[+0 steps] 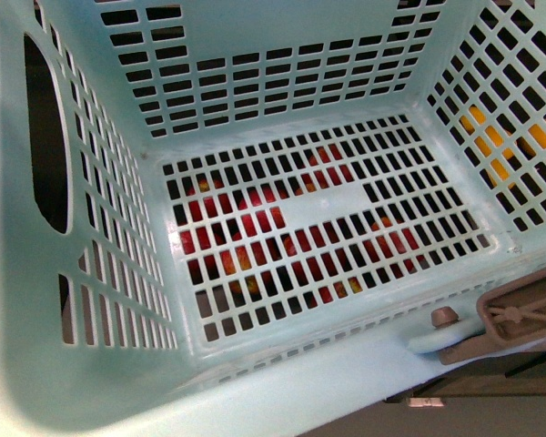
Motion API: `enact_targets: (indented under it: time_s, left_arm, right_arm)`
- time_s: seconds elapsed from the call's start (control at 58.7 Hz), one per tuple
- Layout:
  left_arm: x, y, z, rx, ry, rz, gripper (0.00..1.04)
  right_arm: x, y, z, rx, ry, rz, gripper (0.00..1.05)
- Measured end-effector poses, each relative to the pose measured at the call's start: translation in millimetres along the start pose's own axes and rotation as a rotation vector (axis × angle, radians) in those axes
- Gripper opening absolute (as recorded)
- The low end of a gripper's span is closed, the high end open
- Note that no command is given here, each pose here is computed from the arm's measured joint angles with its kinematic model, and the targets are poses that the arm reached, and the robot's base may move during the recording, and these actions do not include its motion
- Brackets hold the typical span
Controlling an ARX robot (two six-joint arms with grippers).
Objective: Pick lemon and mango into basket
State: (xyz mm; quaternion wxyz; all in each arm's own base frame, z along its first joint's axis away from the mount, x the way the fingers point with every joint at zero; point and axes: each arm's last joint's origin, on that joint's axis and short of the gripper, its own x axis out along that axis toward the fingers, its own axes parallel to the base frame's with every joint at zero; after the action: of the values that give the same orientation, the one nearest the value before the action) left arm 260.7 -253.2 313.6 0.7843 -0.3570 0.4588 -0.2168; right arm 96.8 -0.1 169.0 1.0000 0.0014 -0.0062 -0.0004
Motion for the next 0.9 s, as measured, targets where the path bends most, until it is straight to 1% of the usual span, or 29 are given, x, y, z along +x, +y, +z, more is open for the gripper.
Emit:
enact_targets:
  time_s: [0.17,0.187,0.221,0.272,0.307,0.324,0.392,0.426,0.46,0.545,0.63,0.664,0.698,0.749,0.8,0.903]
  left_arm:
    - [-0.4,1.6,2.9,0.007,-0.026,0.015,0.06]
    - [-0.4,1.9,3.2,0.007,-0.027,0.015,0.06]
    - [-0.4,2.1,3.5,0.009,-0.029,0.017,0.06]
    - [-0.5,2.2,3.8,0.01,-0.031,0.017,0.06]
    - [-0.4,2.1,3.5,0.011,-0.029,0.017,0.06]
    - [-0.5,2.0,3.4,0.012,-0.029,0.016,0.06]
    - [-0.5,1.6,2.6,0.014,-0.019,0.011,0.06]
    - [-0.5,1.6,2.6,0.012,-0.017,0.01,0.06]
    - [-0.5,1.6,2.6,0.012,-0.018,0.01,0.06]
    - [-0.9,1.4,2.7,0.015,-0.021,0.011,0.06]
    - [-0.9,1.5,2.8,0.015,-0.023,0.012,0.06]
    - [-0.9,1.5,2.8,0.015,-0.023,0.012,0.06]
    - [-0.9,1.4,2.7,0.015,-0.023,0.012,0.06]
    - [-0.9,1.4,2.7,0.015,-0.023,0.012,0.06]
    - [-0.9,1.4,2.7,0.015,-0.023,0.012,0.06]
    - [-0.9,1.4,2.7,0.015,-0.023,0.012,0.06]
  right_arm:
    - [0.0,0.0,0.0,0.0,0.0,0.0,0.96]
    - [0.4,0.0,-0.3,0.014,0.017,0.004,0.96]
    - [0.4,-0.2,-0.6,0.064,0.11,0.027,0.96]
    - [2.9,-5.6,-0.5,0.188,0.345,-0.003,0.96]
    - [5.7,-10.0,-0.8,0.25,0.419,-0.032,0.96]
    - [6.8,-11.7,-1.2,0.26,0.434,-0.042,0.96]
    - [17.0,-29.2,-0.1,0.34,0.479,-0.132,0.96]
    - [25.2,-42.6,4.0,0.35,0.465,-0.192,0.96]
    - [30.8,-51.1,6.0,0.344,0.456,-0.217,0.96]
    - [48.7,-75.8,8.4,0.294,0.439,-0.289,0.96]
    - [80.2,-114.7,4.5,0.183,0.436,-0.379,0.96]
    - [93.8,-128.7,1.8,0.156,0.44,-0.396,0.96]
    - [108.2,-142.5,-3.1,0.133,0.456,-0.4,0.96]
    - [133.0,-164.5,-17.7,0.089,0.523,-0.419,0.96]
    - [157.5,-184.0,-39.1,0.067,0.601,-0.401,0.96]
    - [185.6,-206.0,-67.9,0.07,0.711,-0.379,0.96]
